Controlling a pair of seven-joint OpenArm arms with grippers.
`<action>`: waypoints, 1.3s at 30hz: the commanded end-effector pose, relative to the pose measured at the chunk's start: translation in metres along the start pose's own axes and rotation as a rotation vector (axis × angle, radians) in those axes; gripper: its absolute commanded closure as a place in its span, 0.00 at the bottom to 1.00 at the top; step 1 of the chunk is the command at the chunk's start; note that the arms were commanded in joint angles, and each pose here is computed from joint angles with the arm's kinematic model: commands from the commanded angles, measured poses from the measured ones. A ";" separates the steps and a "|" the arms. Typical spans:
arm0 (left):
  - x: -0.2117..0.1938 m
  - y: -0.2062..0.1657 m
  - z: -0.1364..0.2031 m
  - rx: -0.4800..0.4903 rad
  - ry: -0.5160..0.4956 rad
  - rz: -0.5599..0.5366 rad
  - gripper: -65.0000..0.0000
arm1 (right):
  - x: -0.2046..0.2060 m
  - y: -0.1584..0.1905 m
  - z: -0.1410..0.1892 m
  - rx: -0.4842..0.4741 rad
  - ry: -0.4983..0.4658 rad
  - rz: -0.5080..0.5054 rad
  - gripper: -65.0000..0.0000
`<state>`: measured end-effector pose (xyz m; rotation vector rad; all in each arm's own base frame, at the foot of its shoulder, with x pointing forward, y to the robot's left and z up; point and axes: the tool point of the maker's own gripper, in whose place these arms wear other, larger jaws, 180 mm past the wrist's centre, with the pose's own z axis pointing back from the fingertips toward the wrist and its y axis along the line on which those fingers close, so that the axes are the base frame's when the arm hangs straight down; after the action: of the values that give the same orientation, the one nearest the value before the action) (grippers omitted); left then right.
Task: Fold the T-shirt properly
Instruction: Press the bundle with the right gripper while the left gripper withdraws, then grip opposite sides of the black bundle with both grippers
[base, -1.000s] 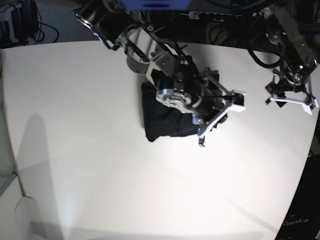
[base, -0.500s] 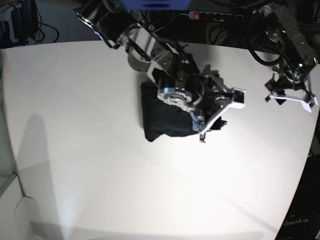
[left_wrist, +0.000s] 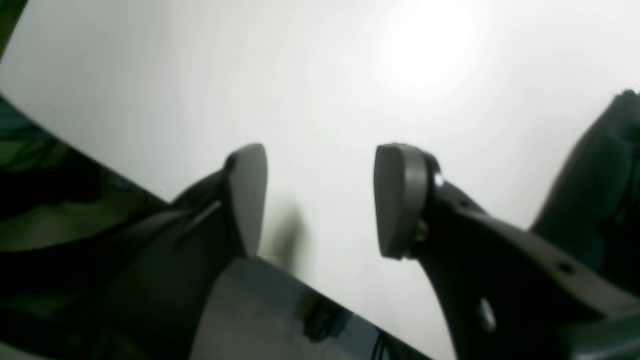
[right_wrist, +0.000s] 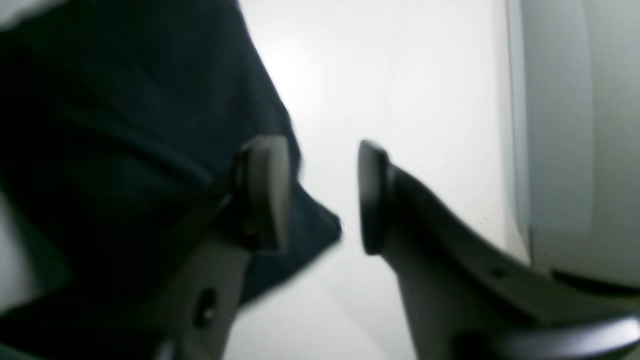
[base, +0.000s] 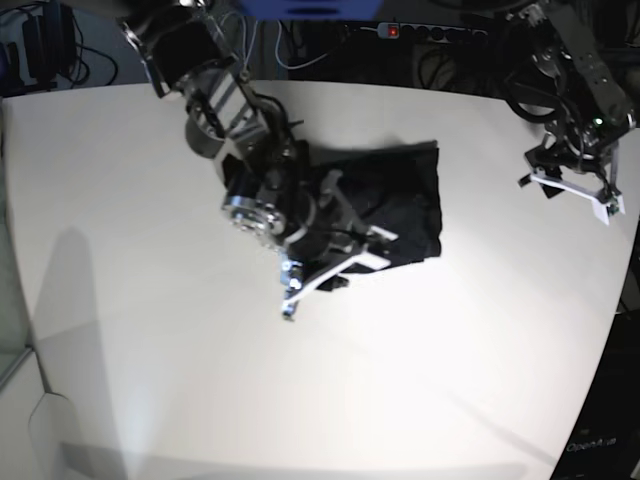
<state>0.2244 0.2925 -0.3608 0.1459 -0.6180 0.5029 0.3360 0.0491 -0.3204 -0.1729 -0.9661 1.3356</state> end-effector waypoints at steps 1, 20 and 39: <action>0.010 -0.001 0.003 -0.006 -0.035 -0.017 0.49 | 0.000 -0.023 0.006 -0.060 -0.019 -0.014 0.82; -0.060 -0.065 -0.013 -0.172 0.154 -0.345 0.49 | -0.104 0.013 0.008 -0.021 0.090 -0.297 1.00; -0.029 -0.145 -0.053 -0.307 0.111 -0.293 0.49 | -0.083 0.125 0.011 0.182 0.083 -0.468 1.00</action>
<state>0.2963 0.1683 -0.4256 -0.0796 -0.5249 0.1305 0.2457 0.0060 -0.4313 0.1277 -0.7607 0.9620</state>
